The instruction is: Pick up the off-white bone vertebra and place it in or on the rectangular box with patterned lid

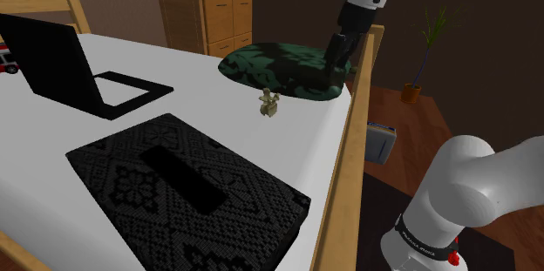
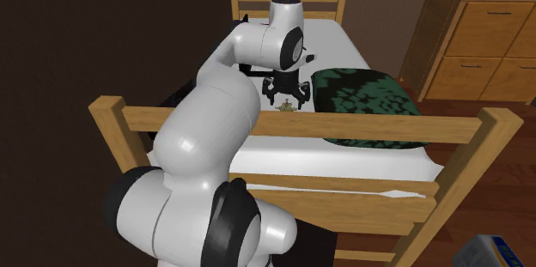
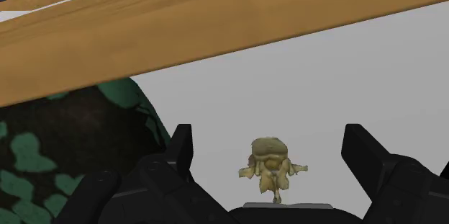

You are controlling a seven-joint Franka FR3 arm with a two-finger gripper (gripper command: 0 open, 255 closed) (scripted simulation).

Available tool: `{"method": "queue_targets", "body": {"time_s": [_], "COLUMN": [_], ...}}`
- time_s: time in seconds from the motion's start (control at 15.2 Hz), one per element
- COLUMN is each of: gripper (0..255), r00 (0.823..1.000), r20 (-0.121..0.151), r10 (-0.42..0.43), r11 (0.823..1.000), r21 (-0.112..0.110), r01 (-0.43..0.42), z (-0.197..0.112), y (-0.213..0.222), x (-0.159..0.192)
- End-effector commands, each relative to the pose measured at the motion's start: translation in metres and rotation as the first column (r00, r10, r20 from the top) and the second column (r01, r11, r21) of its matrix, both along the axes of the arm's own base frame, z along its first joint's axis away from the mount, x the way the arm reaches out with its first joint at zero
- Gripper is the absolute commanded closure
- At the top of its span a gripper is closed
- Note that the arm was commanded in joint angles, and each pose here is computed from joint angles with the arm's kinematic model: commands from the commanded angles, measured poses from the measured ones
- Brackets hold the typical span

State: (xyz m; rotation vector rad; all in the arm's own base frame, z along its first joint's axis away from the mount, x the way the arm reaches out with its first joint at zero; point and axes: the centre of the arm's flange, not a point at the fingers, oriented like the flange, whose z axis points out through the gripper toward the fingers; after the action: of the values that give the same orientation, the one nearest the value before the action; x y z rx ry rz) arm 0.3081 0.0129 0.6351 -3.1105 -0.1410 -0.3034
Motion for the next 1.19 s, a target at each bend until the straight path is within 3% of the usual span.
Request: {"method": "queue_targets", "body": {"time_s": [0.0,0.99,1.12], "gripper": [0,0,0], "r00": [1.000,1.000,1.000], "r20": [0.000,0.009,0.009], "r10": [0.000,-0.005,-0.005], "r11": [1.000,1.000,1.000], "r21": [0.000,0.008,0.008], "r01": [0.000,0.005,0.005], "z": [0.000,-0.076,-0.085], "y": [0.000,0.050,0.052], "x": [0.000,0.174,0.184]}}
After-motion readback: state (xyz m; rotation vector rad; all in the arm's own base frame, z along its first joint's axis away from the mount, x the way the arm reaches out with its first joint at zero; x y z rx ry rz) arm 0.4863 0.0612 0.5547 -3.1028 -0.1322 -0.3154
